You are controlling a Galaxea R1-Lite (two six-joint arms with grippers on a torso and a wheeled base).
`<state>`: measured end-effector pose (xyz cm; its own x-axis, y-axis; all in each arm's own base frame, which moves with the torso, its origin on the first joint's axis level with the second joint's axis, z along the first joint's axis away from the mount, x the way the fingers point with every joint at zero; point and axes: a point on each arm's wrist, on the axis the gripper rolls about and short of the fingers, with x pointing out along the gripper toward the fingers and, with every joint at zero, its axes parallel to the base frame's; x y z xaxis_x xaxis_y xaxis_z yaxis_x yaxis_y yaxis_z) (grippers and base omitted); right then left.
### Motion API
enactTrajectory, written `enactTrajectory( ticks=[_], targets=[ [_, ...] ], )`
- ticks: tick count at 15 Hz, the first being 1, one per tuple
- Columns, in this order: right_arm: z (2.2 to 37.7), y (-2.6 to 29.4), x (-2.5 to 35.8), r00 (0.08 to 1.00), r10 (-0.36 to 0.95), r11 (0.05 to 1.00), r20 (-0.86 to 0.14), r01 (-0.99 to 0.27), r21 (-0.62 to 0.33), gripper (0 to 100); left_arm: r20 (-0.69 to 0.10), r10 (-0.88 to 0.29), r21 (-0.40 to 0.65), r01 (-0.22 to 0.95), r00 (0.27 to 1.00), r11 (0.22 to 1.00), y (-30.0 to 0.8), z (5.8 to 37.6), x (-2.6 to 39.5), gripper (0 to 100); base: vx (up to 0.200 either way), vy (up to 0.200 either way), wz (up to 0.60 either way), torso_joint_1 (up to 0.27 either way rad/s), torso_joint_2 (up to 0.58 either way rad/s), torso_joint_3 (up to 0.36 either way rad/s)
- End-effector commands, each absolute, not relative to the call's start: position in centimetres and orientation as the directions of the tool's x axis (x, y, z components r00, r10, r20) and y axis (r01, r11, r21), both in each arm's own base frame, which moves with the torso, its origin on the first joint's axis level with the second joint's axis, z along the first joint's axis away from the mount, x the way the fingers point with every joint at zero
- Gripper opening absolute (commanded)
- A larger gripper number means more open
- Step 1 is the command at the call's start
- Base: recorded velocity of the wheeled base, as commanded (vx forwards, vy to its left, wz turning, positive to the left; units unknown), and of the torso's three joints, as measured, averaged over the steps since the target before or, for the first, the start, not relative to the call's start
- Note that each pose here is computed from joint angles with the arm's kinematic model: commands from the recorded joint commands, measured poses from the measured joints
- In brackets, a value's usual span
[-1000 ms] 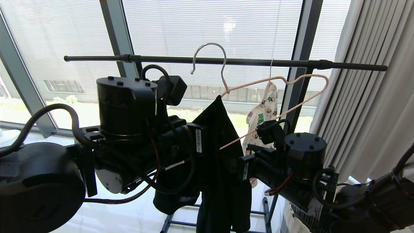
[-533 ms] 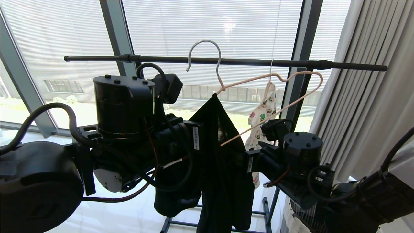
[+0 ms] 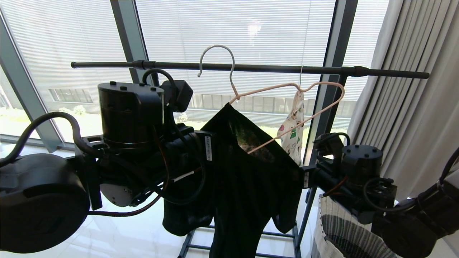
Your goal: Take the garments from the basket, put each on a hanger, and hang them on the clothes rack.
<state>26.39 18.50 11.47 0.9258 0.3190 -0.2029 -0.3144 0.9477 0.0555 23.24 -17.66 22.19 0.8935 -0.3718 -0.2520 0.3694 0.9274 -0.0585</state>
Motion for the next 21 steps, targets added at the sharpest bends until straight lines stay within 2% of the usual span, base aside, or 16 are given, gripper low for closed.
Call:
enactTrajectory(
  ticks=[1, 6, 10, 12, 16, 19, 21],
  targets=[
    [12.7, 16.4, 26.8, 0.945, 0.279, 0.960, -0.173, -0.273, 0.058, 100, -0.266, -0.349, -0.028, 0.355, 0.899, 0.935, -17.0, 21.7, 23.4, 0, 0.000, 0.000, 0.00, 0.000, 0.00, 0.000],
    [14.4, 13.2, 27.4, 0.961, 0.238, 0.970, -0.142, -0.230, 0.075, 100, -0.261, -0.253, 0.188, 0.306, 0.932, 0.933, -13.8, 18.9, 24.4, 0, 0.000, 0.000, 0.00, 0.000, 0.00, 0.000],
    [15.3, 12.1, 27.3, 0.966, 0.223, 0.974, -0.135, -0.214, 0.079, 100, -0.297, -0.290, 0.264, 0.370, 0.910, 0.890, -13.0, 17.2, 23.0, 0, 0.000, 0.000, 0.00, 0.000, 0.00, 0.000],
    [16.3, 11.9, 26.6, 0.954, 0.271, 0.962, -0.130, -0.261, 0.086, 100, -0.331, -0.279, 0.336, 0.389, 0.901, 0.858, -12.6, 16.3, 22.9, 0, 0.000, 0.000, 0.00, 0.000, 0.00, 0.000],
    [20.3, 11.0, 24.7, 0.903, 0.412, 0.910, -0.121, -0.400, 0.111, 100, -0.375, -0.266, 0.361, 0.404, 0.888, 0.840, -13.0, 15.0, 23.4, 0, 0.000, 0.000, 0.00, 0.000, 0.00, 0.000],
    [23.9, 9.3, 23.2, 0.818, 0.555, 0.831, -0.152, -0.535, 0.154, 100, -0.380, -0.233, 0.375, 0.379, 0.895, 0.846, -13.1, 14.7, 23.4, 0, 0.000, 0.000, 0.00, 0.000, 0.00, 0.000],
    [25.6, 8.7, 21.8, 0.747, 0.637, 0.768, -0.187, -0.598, 0.228, 100, -0.376, -0.251, 0.371, 0.392, 0.892, 0.842, -13.6, 14.8, 23.2, 0, 0.000, 0.000, 0.00, 0.000, 0.00, 0.000]
  ],
)
